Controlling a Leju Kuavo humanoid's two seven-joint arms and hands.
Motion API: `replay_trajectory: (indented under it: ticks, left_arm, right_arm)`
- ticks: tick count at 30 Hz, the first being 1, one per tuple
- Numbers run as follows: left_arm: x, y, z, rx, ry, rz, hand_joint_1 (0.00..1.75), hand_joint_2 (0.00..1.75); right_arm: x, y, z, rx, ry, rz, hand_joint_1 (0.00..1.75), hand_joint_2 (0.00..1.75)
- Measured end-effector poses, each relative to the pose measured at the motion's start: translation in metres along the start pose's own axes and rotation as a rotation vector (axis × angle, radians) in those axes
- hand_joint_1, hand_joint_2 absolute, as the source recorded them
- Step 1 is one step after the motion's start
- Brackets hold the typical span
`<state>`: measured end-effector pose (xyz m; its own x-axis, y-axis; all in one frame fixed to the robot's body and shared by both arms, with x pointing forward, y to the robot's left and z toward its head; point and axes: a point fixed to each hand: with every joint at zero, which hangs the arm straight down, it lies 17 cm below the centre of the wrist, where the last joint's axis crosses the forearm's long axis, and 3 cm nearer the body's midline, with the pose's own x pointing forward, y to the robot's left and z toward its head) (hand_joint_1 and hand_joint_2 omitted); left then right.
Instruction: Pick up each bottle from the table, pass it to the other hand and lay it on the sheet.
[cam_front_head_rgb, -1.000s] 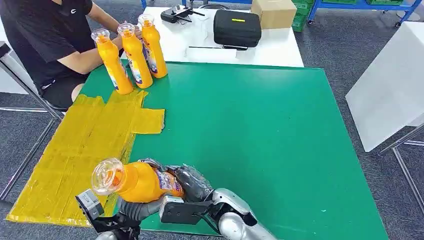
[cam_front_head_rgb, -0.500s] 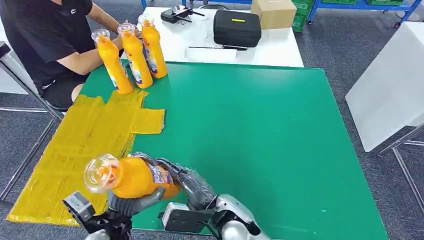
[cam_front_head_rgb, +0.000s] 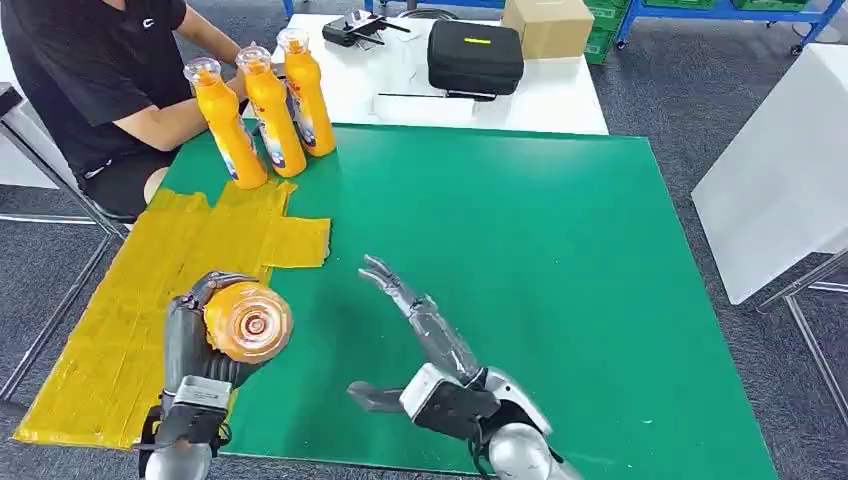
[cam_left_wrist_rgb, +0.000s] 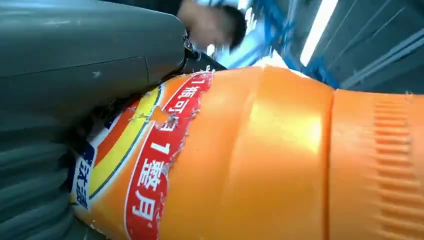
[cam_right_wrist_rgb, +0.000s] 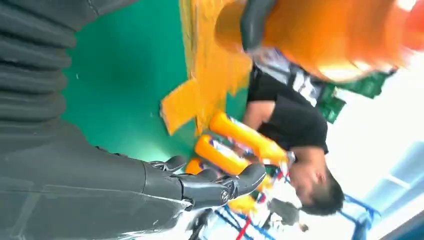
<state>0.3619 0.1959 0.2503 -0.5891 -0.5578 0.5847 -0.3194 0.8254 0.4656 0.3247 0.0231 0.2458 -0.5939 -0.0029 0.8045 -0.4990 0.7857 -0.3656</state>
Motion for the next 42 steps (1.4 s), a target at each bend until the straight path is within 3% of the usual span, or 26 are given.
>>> replay_trajectory:
  ticks: [1,7,14,20,33,38,42]
  left_arm:
    - [-0.002,0.000,0.000,0.001,-0.008,-0.069,1.75,1.75]
    - [-0.034,-0.019,0.013,-0.062,-0.049,-0.523,1.75,1.75]
    - [-0.071,-0.048,0.038,-0.203,-0.045,-0.703,1.75,1.75]
    - [-0.104,-0.063,0.054,-0.309,-0.023,-0.786,1.75,1.75]
    - [-0.186,-0.082,0.077,-0.473,0.135,-0.850,1.75,1.75]
    - [-0.215,-0.079,0.072,-0.510,0.234,-0.880,1.75,1.75]
    - [-0.224,-0.078,0.067,-0.520,0.246,-0.890,1.75,1.75]
  right_arm:
    - [0.001,-0.005,0.000,-0.011,-0.003,0.002,0.00,1.75]
    - [0.003,-0.021,-0.002,-0.039,-0.022,0.001,0.00,1.75]
    - [-0.001,-0.030,0.001,-0.044,-0.019,0.004,0.00,1.75]
    - [-0.006,-0.042,0.004,-0.053,-0.015,0.021,0.00,1.75]
    - [-0.012,-0.051,0.011,-0.040,-0.012,0.054,0.00,1.75]
    - [-0.011,-0.048,0.010,-0.023,-0.014,0.068,0.00,1.75]
    - [-0.012,-0.048,0.010,-0.021,-0.013,0.071,0.00,1.75]
